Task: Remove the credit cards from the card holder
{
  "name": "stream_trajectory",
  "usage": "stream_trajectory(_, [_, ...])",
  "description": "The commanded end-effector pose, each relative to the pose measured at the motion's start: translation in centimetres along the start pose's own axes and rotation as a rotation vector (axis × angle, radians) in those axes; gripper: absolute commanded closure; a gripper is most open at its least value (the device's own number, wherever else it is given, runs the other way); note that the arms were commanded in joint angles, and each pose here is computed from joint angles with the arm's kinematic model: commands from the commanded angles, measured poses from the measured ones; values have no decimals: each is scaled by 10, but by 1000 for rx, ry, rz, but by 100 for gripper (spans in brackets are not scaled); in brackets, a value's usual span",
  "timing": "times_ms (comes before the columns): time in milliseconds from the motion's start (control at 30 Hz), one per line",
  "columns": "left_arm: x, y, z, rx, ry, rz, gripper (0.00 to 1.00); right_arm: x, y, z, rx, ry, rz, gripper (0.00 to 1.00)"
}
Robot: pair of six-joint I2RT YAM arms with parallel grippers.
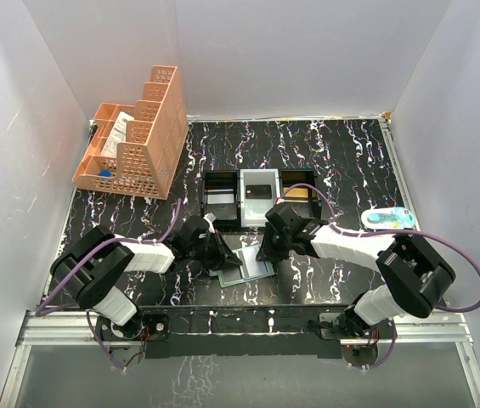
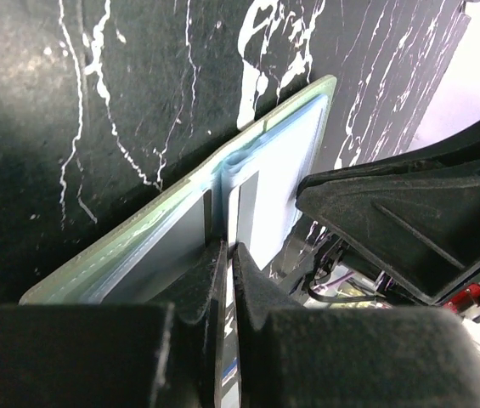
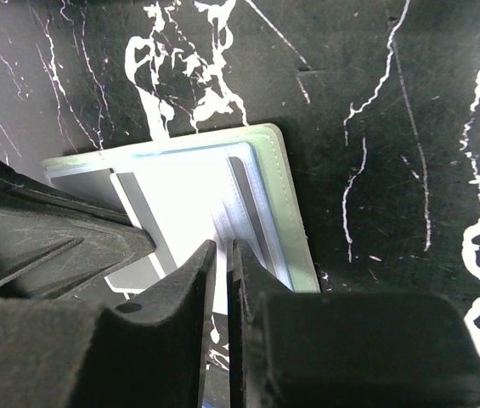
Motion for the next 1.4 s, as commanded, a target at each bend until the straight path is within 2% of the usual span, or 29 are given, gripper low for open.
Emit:
stream_trajectory(0, [10,-4,15,-25,34,-20,100,-6,-12,-28,11,-104,31,90])
stream_trajectory(567, [20,-7,16,-84,25,16,100,2,-7,-20,21,-88,19,89])
stream_trajectory(667, [17,-6,11,-93,11,26,100,10,-1,-2,52,-18,7,87])
stream_trajectory(833, [16,-5,11,-94,10,27,100,30,14,35,122,109,-26,77])
stream_trajectory(1067, [14,-5,10,-95,5,35,100,28,9,62,142,246,23,74])
stream_trajectory(1300, [15,-5,8,-109,5,43,100,2,-8,49,157,199,120,73])
stream_trajectory(1367, [16,-6,8,-114,7,50,100,-6,-8,33,154,115,120,73])
Point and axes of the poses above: each gripper's point midway between its finger pads, its own x axis back along the fingers, its own z axis along the line the jaws close on, y = z × x, the point moved 2 cm from there along x, back along the fingers, and after that the axes turned 5 degrees about -x, right-handed, at the moved point
